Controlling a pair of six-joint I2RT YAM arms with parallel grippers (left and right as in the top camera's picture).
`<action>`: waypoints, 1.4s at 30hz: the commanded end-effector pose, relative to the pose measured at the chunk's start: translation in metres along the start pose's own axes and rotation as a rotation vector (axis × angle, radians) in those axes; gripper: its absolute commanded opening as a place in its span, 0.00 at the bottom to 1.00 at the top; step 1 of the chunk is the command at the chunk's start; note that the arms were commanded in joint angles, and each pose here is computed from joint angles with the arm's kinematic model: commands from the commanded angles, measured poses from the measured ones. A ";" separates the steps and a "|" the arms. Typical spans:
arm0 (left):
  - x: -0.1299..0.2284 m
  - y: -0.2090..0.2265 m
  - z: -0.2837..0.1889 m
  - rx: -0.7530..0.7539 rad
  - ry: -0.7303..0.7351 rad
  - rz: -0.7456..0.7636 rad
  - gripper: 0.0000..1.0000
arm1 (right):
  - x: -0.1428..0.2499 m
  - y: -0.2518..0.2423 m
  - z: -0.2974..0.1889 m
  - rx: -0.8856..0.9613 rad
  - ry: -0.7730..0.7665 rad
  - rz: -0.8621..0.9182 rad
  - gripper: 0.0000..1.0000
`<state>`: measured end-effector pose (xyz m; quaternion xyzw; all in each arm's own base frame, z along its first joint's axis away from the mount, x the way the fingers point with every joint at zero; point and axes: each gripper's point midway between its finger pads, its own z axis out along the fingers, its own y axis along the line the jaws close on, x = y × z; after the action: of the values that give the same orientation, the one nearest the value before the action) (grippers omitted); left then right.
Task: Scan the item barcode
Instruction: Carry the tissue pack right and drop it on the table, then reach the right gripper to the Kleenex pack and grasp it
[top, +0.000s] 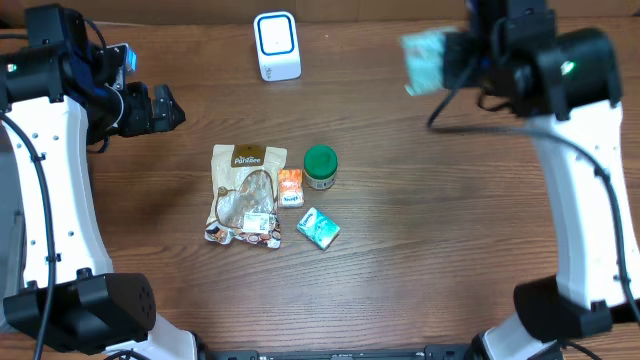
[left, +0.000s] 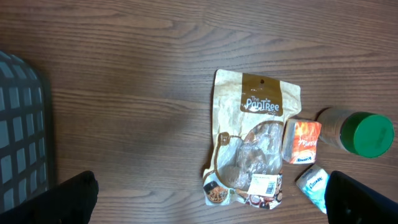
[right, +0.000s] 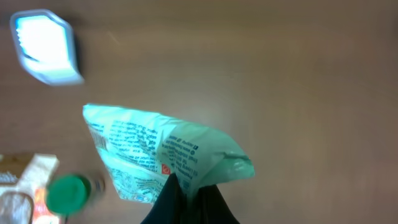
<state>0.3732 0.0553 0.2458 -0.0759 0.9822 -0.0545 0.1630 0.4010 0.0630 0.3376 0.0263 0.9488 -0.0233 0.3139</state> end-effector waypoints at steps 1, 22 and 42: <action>-0.003 -0.003 -0.007 -0.002 -0.024 0.039 0.99 | 0.021 -0.029 0.035 -0.034 0.157 0.276 0.04; -0.003 -0.003 -0.007 -0.002 -0.025 0.039 0.99 | 0.178 -0.182 0.216 0.001 0.325 0.850 0.04; -0.003 -0.003 -0.007 -0.002 -0.025 0.039 0.99 | 0.113 -0.069 0.129 -0.341 0.440 0.344 0.50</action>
<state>0.3733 0.0552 0.2458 -0.0759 0.9822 -0.0547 0.1632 0.3806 -0.0593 0.1533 0.2508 0.9508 0.1546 0.0955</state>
